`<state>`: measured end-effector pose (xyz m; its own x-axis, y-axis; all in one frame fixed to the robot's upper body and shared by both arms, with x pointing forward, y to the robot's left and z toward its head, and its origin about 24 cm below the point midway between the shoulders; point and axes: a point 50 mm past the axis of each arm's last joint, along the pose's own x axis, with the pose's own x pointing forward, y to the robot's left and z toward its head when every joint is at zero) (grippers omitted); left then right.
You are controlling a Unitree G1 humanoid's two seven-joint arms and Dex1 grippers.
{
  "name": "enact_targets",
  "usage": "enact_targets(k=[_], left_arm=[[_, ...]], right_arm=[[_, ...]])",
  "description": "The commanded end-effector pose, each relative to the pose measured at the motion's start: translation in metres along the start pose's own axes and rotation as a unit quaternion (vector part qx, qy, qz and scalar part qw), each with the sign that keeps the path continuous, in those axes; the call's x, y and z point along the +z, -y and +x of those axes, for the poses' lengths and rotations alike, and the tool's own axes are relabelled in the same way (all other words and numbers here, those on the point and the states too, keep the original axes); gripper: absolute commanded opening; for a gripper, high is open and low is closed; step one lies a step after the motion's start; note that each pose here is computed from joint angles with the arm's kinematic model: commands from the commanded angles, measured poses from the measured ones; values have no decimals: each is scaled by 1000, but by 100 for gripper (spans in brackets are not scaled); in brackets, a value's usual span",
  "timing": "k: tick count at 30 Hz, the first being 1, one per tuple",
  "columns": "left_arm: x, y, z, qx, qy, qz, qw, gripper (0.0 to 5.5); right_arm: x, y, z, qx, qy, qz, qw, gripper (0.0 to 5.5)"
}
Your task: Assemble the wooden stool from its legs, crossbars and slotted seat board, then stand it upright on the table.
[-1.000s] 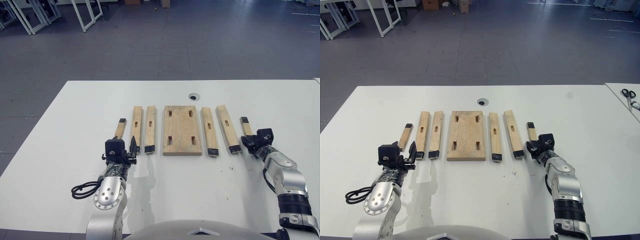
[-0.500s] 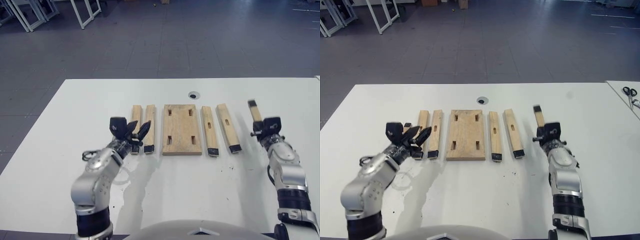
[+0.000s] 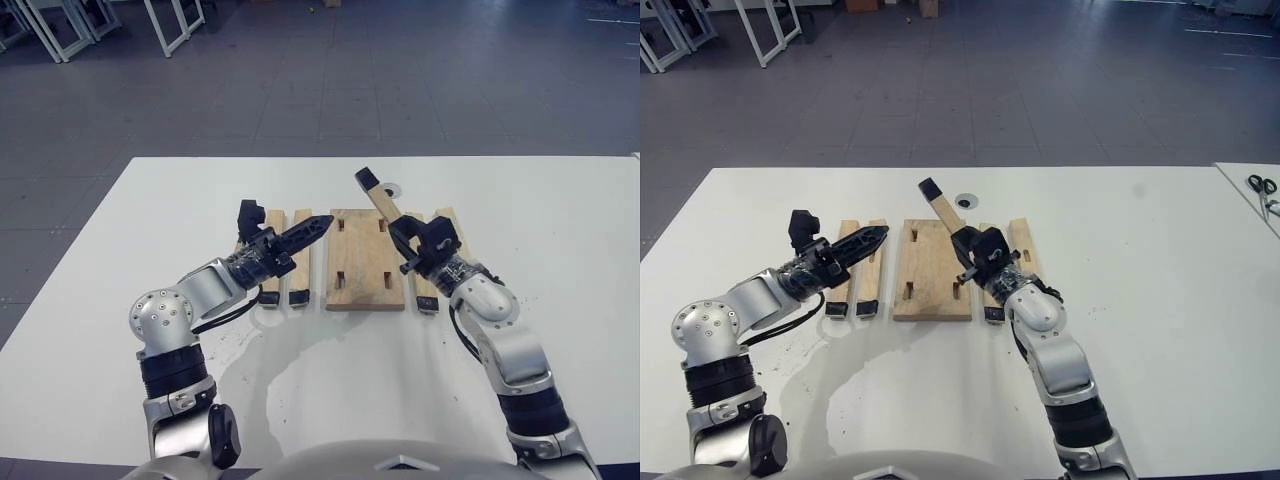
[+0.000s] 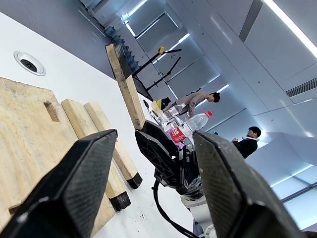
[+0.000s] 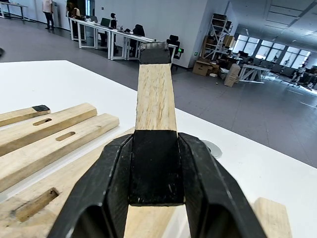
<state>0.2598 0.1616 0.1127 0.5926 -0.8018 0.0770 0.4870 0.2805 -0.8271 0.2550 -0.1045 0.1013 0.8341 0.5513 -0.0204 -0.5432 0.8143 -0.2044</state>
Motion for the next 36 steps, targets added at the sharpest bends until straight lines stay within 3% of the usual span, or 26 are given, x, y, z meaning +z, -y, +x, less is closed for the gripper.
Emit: enact_targets(k=[1, 8, 23, 36], left_arm=[[5, -4, 5, 15, -9, 8, 1000, 285], [9, -11, 7, 33, -6, 6, 999, 285], [13, -24, 14, 54, 32, -57, 996, 285], [12, -16, 21, 37, 40, -94, 994, 66]], right_arm=[[4, -20, -1, 33, 5, 13, 999, 128], [6, -40, -2, 84, 12, 7, 996, 128], [6, -47, -2, 113, 7, 10, 994, 128], [6, -50, -2, 120, 5, 14, 993, 128]])
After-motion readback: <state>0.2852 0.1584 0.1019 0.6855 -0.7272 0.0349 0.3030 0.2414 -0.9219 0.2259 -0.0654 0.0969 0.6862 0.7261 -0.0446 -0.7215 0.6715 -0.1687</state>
